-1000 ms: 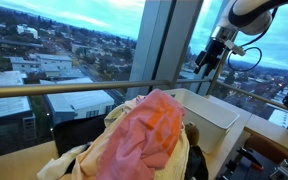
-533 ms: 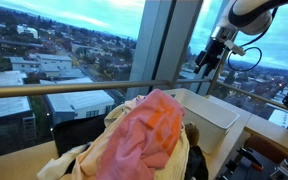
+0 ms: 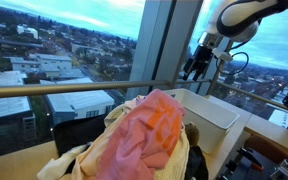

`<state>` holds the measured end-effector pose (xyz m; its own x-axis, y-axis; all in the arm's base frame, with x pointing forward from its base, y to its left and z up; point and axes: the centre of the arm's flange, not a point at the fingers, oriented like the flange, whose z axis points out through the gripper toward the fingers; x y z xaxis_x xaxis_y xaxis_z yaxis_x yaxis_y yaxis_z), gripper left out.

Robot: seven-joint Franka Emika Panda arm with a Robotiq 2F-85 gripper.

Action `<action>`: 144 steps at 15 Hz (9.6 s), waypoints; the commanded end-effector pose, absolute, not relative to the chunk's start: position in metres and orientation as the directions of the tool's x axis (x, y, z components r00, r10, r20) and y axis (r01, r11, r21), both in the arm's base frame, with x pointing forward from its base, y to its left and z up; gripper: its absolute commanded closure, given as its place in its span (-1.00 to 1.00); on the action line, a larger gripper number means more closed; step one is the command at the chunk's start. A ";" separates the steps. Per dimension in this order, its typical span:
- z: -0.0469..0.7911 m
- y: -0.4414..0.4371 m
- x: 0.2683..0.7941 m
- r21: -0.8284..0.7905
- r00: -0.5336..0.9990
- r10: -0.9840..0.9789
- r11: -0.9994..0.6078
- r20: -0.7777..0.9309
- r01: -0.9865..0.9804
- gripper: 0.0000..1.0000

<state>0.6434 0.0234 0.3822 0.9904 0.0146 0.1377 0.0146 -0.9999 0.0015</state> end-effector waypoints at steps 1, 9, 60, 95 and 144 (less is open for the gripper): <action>0.370 0.120 0.650 0.043 0.982 0.085 -0.996 0.166 0.079 -1.00; 0.329 0.314 0.616 0.065 0.969 0.174 -0.984 0.177 0.165 -1.00; 0.374 0.186 0.589 0.048 0.967 -0.058 -0.996 0.247 -0.072 0.99; 0.611 -0.091 0.645 0.004 0.806 -0.307 -0.934 0.507 -0.358 0.99; 0.331 0.143 0.651 0.028 0.988 -0.062 -0.997 0.144 -0.067 -1.00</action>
